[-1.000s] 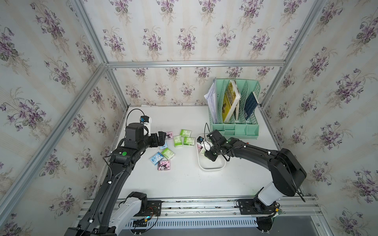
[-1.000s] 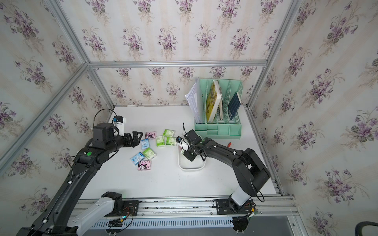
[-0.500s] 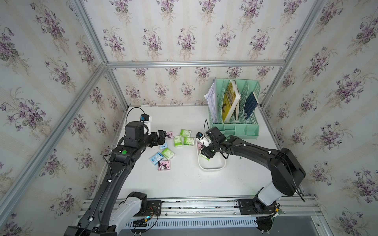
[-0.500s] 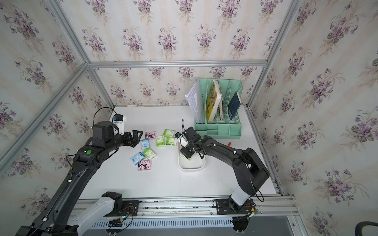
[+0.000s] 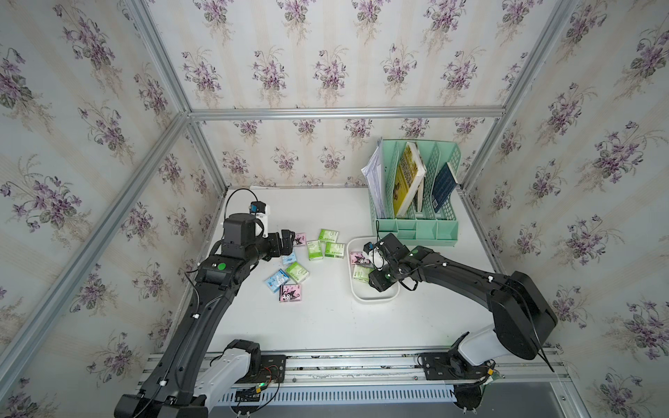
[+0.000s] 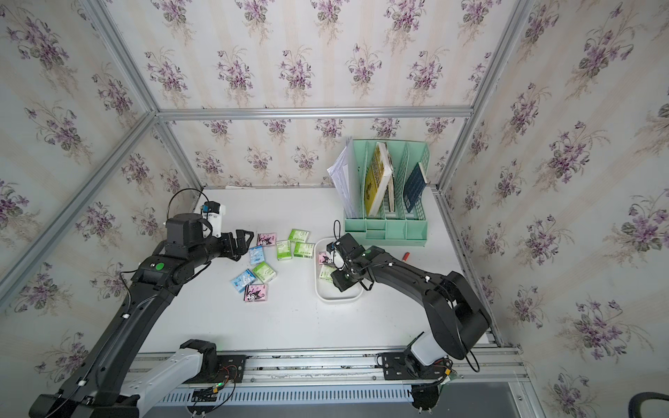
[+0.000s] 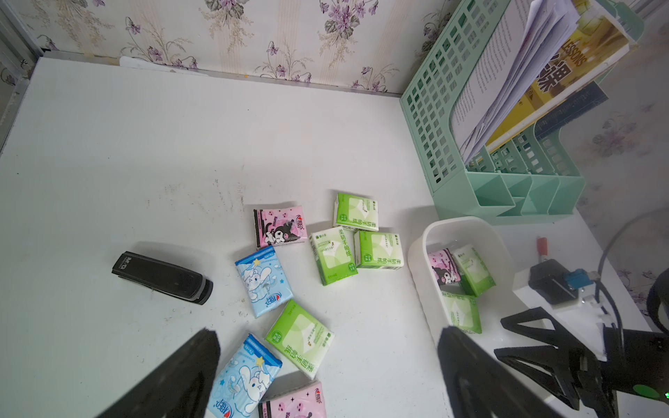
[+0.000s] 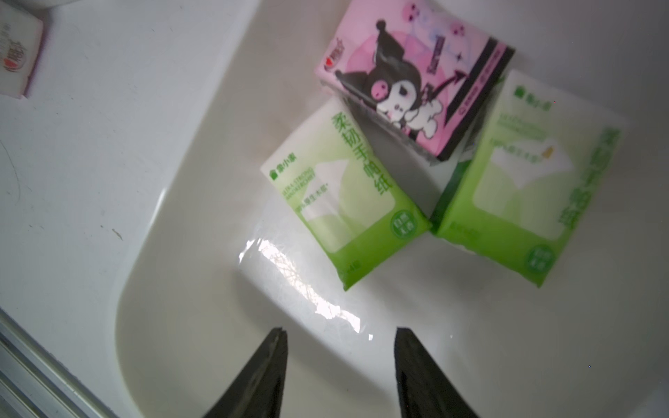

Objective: Put the pocket tissues into the storage box
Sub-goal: Place the pocket tissues in the storage box.

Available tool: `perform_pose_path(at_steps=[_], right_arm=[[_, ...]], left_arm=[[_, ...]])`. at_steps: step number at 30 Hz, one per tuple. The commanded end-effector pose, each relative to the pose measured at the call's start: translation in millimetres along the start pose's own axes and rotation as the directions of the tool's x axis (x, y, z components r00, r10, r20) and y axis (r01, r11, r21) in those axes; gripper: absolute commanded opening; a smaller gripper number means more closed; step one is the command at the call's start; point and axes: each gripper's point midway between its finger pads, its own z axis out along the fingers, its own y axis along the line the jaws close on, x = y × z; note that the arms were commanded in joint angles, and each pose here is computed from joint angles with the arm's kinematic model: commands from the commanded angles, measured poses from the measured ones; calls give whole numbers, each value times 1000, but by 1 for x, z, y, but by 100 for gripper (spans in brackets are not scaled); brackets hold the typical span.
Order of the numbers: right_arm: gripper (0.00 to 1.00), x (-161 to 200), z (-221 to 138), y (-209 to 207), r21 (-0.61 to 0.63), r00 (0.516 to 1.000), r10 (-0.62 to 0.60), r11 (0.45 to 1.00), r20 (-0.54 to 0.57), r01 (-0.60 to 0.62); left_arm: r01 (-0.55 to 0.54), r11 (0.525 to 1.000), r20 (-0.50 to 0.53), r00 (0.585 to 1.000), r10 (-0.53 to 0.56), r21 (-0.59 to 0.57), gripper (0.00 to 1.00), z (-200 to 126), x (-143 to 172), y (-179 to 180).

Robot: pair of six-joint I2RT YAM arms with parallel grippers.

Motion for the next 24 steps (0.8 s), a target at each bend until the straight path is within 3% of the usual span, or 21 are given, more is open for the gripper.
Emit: perform_pose_path(at_steps=[1, 14, 24], right_arm=[[50, -4, 5, 5, -35, 998, 59, 998, 5, -59], [33, -28, 42, -5, 5, 999, 48, 999, -8, -48], [29, -59, 29, -18, 93, 995, 33, 995, 95, -42]], left_arm=[[-6, 1000, 25, 1000, 6, 15, 99, -2, -7, -3], [-18, 1000, 25, 1000, 18, -11, 99, -8, -3, 1], [-19, 1000, 23, 1000, 19, -14, 99, -7, -1, 2]])
